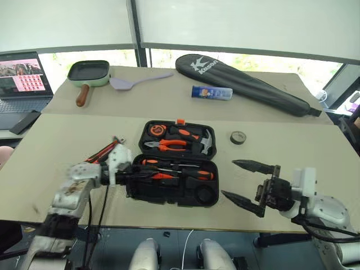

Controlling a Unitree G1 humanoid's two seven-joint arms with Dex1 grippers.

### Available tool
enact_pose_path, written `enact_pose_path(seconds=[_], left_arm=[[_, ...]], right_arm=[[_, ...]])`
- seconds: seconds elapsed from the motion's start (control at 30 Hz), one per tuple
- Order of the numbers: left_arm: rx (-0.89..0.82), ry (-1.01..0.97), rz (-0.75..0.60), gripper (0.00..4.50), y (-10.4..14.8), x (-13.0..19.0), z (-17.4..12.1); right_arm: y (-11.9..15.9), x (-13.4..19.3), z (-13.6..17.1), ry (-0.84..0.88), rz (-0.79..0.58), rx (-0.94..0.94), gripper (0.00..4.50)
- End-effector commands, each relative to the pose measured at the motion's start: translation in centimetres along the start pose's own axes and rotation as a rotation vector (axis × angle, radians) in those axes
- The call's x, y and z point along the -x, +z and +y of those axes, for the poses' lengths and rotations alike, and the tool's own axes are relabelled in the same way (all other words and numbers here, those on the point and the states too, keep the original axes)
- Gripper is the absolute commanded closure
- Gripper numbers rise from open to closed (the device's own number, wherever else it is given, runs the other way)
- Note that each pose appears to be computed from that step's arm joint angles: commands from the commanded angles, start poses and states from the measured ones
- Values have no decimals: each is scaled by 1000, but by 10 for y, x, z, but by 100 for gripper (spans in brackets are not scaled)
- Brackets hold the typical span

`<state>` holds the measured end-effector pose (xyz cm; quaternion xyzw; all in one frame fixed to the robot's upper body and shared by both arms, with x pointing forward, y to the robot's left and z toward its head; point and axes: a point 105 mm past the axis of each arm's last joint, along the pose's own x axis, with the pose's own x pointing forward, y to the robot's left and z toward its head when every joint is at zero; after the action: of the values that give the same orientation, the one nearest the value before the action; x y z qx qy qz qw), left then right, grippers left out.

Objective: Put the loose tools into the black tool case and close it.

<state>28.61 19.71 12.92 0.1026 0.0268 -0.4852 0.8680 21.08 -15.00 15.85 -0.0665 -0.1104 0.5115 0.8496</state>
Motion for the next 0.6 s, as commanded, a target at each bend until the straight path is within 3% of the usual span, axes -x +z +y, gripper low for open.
enact_pose_path(seconds=[0.03, 0.2, 0.23, 0.3, 0.4, 0.47, 0.6], left_arm=[[-19, 309, -38, 221, 4, 52, 22], [51, 711, 24, 28, -27, 142, 33], [108, 775, 51, 10, -40, 163, 28], [162, 867, 128, 10, -62, 201, 14], [209, 911, 151, 10, -70, 220, 5], [214, 915, 125, 10, -67, 218, 10], [203, 753, 76, 10, -46, 176, 35]], right_arm=[[14, -2, 5, -13, -72, 68, 0], [13, -9, 14, -22, -113, 69, 0], [16, -10, 15, -25, -140, 77, 0], [18, -12, 16, -52, -171, 53, 0], [15, -13, 20, -41, -153, 54, 0], [15, -12, 19, -51, -152, 59, 0], [18, -16, 19, -57, -160, 57, 0]])
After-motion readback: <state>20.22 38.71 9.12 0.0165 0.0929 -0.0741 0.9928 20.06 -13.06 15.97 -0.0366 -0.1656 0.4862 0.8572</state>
